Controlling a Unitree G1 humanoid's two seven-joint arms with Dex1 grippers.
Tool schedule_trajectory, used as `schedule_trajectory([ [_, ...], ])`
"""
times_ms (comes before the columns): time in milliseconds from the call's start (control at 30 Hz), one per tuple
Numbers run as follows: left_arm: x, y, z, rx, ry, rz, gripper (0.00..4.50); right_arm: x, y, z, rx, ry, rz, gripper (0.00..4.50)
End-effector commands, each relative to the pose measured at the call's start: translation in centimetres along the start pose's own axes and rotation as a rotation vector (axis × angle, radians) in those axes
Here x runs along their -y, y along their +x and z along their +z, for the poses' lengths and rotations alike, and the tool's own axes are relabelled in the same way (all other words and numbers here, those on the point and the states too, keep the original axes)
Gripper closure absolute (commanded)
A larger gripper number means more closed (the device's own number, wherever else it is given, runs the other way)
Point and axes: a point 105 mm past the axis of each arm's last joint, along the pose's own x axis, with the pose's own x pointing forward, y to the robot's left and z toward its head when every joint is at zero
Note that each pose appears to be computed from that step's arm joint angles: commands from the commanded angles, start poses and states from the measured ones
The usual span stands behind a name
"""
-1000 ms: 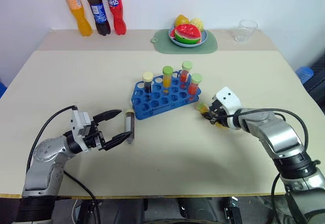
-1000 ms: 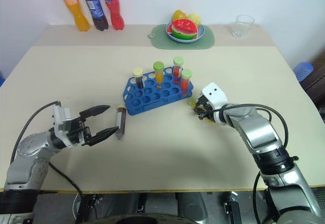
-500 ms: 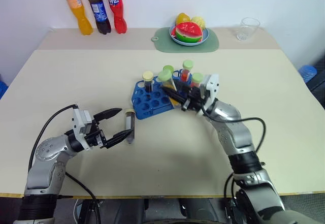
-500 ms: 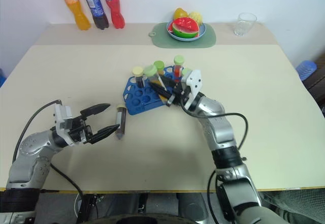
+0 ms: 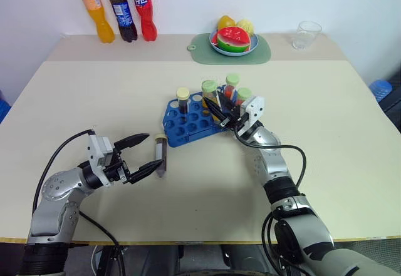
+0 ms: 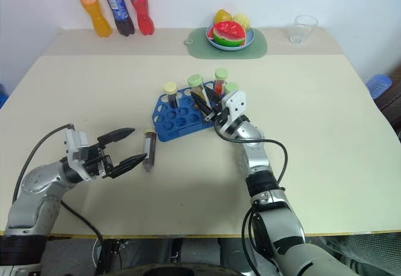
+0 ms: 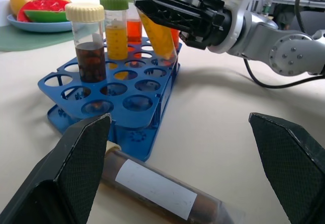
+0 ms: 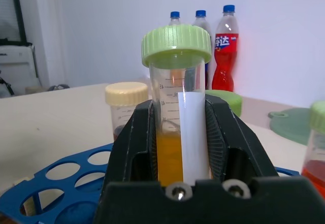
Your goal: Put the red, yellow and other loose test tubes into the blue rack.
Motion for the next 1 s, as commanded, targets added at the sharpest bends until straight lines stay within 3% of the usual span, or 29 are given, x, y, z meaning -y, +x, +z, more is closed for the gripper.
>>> schedule_trajectory([
  [33, -0.1, -0.2, 1.2, 0.023, 0.035, 0.006, 0.0, 0.2, 0.1, -0.9, -0.022, -0.006, -0.033, 3.69],
  [433, -0.2, -0.2, 1.3, 0.029, 0.028, 0.019, 0.0, 0.9, -0.5, -2.5, -0.042, -0.004, -0.088, 3.69],
  [667, -0.7, -0.4, 2.1, 0.073, -0.012, 0.056, 0.0, 0.6, -1.1, -1.2, 0.01, -0.081, -0.054, 0.21],
  [1000, -1.9, 0.2, 4.9, 0.186, -0.101, 0.142, 0.0, 1.6, -3.5, 1.5, 0.015, -0.202, -0.027, 0.1],
])
